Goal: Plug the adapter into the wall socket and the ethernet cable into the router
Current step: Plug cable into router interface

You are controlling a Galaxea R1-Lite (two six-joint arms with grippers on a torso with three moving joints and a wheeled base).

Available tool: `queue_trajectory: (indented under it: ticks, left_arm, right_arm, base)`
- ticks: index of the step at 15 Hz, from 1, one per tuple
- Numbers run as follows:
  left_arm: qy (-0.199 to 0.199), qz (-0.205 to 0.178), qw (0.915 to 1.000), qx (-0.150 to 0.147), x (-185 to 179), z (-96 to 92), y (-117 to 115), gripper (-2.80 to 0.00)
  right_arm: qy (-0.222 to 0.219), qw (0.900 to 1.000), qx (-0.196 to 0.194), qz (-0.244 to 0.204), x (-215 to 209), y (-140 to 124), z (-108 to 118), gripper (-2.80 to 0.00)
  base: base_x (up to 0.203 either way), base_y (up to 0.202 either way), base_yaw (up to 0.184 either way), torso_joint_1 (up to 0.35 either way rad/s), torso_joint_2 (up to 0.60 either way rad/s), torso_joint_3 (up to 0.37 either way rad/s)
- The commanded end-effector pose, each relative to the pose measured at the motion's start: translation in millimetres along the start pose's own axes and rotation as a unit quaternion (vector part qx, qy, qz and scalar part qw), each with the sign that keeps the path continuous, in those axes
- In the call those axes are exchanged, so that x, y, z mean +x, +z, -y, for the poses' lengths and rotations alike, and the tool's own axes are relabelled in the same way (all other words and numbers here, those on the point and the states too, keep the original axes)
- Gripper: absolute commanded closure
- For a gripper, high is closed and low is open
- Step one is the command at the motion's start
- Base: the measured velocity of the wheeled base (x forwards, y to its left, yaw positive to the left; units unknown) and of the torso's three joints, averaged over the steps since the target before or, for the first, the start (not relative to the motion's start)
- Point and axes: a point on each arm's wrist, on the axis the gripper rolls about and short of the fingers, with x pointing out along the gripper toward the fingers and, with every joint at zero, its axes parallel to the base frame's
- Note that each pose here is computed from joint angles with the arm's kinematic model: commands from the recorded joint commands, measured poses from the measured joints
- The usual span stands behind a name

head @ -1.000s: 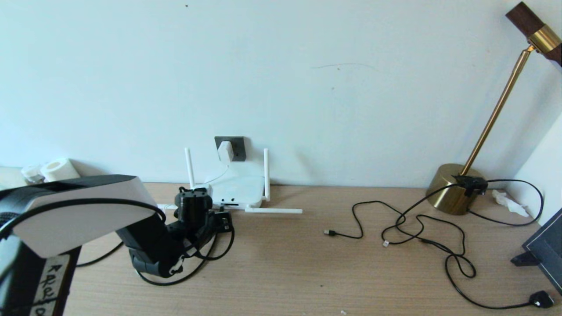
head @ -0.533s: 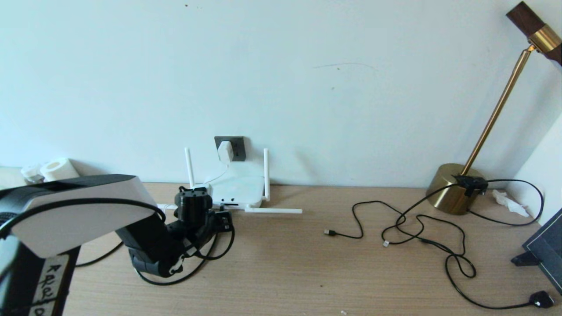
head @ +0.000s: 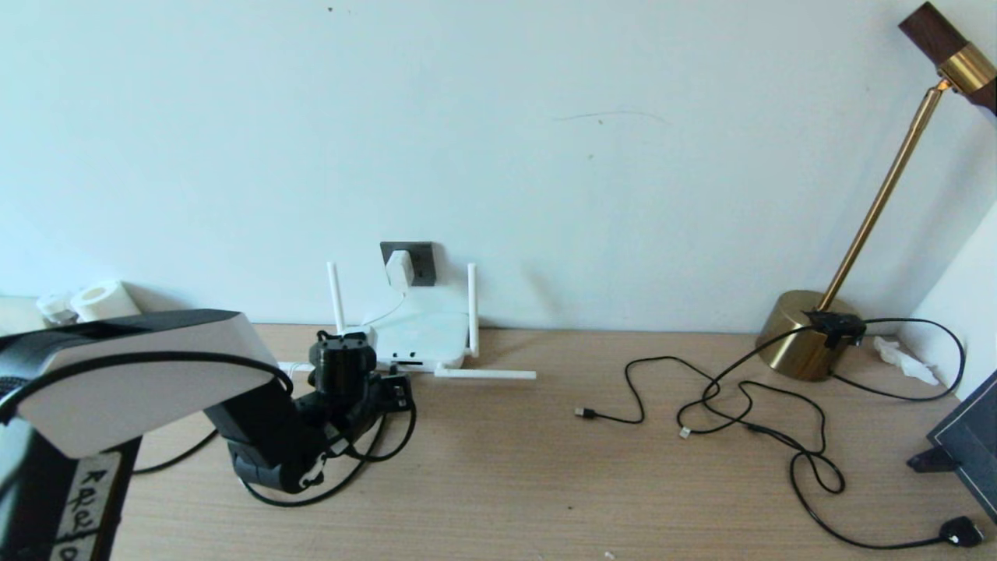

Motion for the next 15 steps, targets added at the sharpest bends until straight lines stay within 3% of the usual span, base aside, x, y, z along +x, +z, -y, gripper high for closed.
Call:
queue_trajectory:
  ticks: [1,15]
  left_arm:
    - [0.0,0.007,1.0,-0.002,-1.7,0.3,3.9,0.0]
    - [0.005,0.005,1.0,-0.002,-1.5,0.3,1.9,0.0]
  right_arm:
    - [0.0,1.0,0.0,0.0,0.0,-0.1,0.0,-2.8]
    - [0.0,1.0,0.0,-0.001,0.0,-0.3,0.0,-2.8]
  base:
    - [0.0,0.0,0.0,0.0,0.0,0.0]
    - [0.0,0.0,0.0,0.0,0.0,0.0]
